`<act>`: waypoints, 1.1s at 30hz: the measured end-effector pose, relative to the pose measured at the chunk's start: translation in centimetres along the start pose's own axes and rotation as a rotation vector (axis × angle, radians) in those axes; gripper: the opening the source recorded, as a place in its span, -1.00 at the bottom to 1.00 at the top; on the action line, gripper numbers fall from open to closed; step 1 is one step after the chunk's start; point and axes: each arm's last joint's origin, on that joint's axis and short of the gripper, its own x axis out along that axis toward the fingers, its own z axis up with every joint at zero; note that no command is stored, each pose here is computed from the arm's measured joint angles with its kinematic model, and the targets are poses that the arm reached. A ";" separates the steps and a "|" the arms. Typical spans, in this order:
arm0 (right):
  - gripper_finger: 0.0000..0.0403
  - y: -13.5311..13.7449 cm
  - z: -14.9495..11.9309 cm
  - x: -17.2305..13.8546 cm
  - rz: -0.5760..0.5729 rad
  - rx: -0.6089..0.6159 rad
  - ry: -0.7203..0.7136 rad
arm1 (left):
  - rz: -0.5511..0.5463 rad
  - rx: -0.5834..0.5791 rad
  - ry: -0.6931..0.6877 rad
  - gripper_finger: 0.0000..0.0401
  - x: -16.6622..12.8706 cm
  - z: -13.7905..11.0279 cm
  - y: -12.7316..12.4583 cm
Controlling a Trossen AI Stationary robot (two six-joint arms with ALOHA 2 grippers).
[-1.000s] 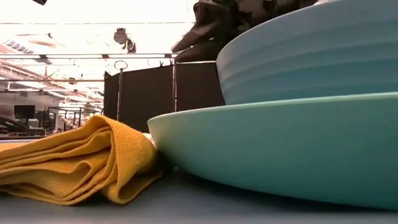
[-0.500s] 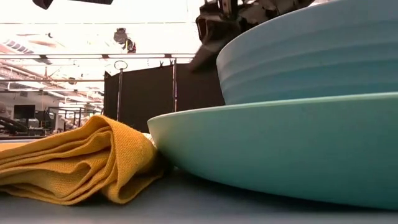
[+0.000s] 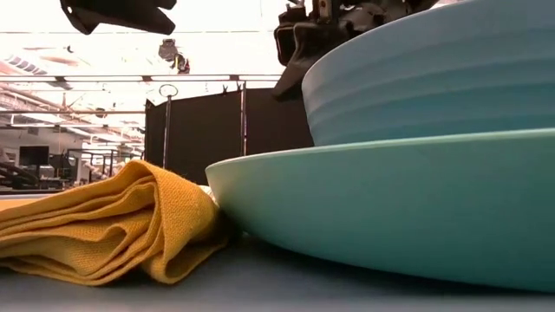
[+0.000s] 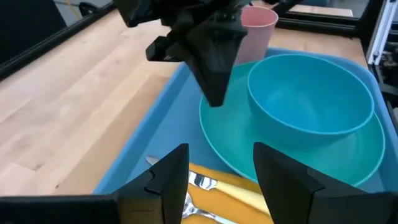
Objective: Set up tray
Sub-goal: Put the yellow table knife on top of the yellow table napkin to the right of the orange spoon
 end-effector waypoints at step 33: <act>-1.00 3.8 -4.8 -3.7 -0.167 -0.322 -0.202 | -0.225 0.108 0.367 -0.98 6.3 2.4 5.4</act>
